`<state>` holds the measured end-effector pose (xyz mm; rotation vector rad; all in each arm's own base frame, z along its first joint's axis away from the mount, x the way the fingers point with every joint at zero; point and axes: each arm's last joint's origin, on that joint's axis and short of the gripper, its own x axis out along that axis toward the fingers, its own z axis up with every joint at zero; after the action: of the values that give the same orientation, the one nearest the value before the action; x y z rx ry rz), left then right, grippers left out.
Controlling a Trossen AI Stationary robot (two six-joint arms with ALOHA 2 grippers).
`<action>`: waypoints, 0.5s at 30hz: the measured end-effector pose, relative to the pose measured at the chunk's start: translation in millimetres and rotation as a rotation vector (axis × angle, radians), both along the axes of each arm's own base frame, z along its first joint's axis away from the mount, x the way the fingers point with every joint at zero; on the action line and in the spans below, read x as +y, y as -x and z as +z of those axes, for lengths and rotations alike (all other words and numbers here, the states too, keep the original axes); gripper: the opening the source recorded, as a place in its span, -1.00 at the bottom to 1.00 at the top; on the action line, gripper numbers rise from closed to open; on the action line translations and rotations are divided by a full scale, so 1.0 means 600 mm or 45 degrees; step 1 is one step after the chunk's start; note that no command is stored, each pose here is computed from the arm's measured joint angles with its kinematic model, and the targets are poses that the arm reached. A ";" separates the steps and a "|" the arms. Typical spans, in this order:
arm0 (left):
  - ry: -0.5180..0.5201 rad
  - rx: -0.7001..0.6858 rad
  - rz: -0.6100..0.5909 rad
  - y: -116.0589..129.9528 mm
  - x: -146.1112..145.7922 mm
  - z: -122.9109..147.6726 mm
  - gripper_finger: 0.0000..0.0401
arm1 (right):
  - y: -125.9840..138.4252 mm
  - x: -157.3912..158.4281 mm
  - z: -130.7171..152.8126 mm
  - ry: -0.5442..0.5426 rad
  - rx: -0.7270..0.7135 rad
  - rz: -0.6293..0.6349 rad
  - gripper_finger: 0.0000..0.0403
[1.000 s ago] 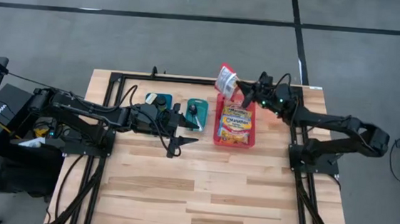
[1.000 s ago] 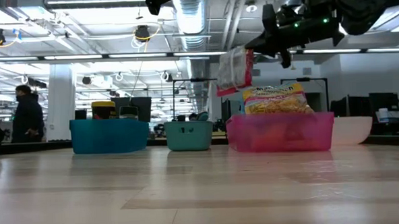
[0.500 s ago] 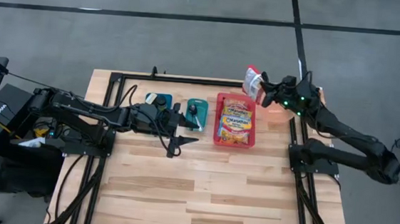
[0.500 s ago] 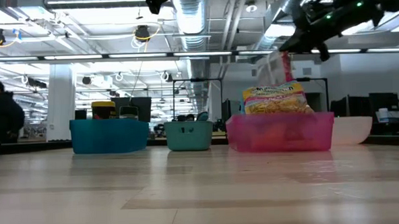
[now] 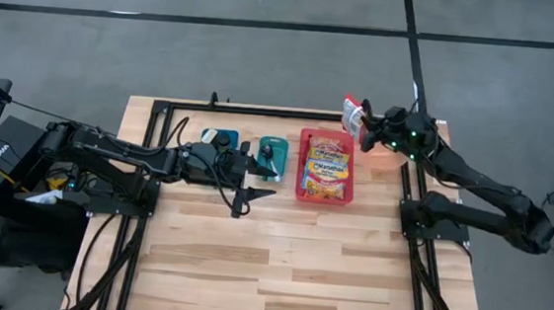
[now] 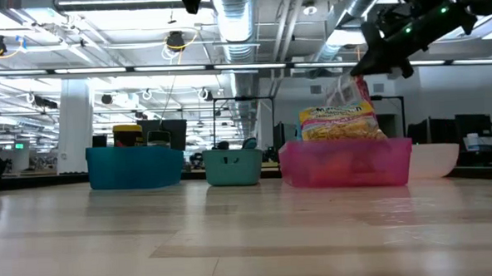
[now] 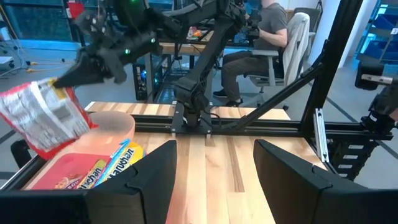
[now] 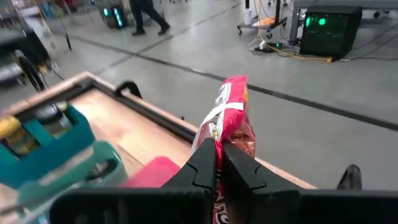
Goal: Pick & Place Food Item
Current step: Put the orange noodle pack into the red bin
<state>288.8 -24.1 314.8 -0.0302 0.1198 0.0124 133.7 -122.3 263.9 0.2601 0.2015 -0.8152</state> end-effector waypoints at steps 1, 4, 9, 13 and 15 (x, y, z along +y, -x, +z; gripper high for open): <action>0.000 -0.005 -0.001 0.000 0.000 0.001 0.05 | -0.004 -0.001 -0.004 -0.001 0.023 0.000 -0.97; 0.001 -0.006 0.000 0.000 0.000 0.001 0.05 | -0.017 -0.004 -0.015 0.001 0.088 -0.001 -0.98; 0.001 -0.006 0.000 0.000 0.000 0.001 0.05 | -0.049 -0.010 -0.019 -0.002 0.206 0.038 -0.98; 0.001 -0.006 -0.001 0.000 0.000 0.001 0.05 | -0.079 -0.012 -0.012 -0.001 0.352 0.041 -0.98; 0.000 -0.006 -0.001 0.000 0.000 0.001 0.05 | -0.094 -0.011 -0.012 -0.003 0.440 0.056 -0.98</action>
<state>288.8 -24.2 315.3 -0.0303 0.1154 0.0117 190.4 -128.7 256.8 0.1149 0.5307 -0.8127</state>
